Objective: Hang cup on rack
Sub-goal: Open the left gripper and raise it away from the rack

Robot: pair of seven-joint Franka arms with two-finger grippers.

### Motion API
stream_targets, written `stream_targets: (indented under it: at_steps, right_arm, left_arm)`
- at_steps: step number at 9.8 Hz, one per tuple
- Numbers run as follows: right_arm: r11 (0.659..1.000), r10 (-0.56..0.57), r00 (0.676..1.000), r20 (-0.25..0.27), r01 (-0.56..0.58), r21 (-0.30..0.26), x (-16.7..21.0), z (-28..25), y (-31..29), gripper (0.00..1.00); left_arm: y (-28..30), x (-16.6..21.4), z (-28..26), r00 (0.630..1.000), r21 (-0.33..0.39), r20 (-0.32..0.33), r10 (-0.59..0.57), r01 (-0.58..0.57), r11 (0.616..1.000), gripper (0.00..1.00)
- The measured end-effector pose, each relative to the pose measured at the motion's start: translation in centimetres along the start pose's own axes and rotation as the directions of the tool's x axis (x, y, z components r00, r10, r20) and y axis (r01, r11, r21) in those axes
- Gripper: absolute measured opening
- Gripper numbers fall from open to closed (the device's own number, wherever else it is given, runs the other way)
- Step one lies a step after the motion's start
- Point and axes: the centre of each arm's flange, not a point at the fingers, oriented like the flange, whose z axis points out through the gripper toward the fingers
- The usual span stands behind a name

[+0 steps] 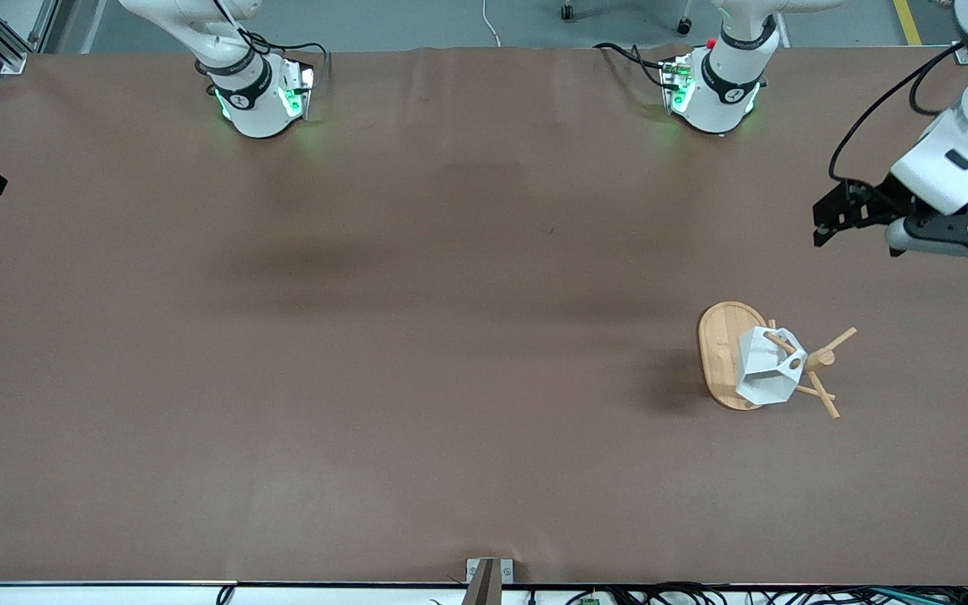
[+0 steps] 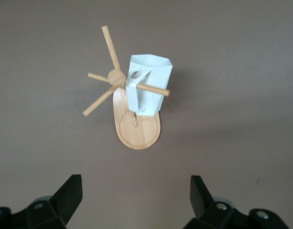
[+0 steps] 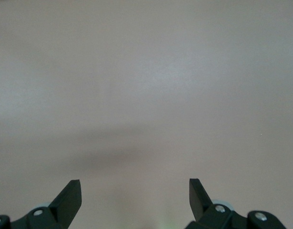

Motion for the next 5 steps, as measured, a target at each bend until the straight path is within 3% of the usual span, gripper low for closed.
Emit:
stream_targets:
  at_steps: [5]
  right_arm:
    - [1.000, 0.001, 1.000, 0.003, -0.001, 0.000, 0.1, 0.1, 0.0, 1.00]
  left_arm:
    - [-0.3, -2.2, -3.1, 0.998, 0.051, 0.059, -0.006, 0.003, 0.999, 1.00]
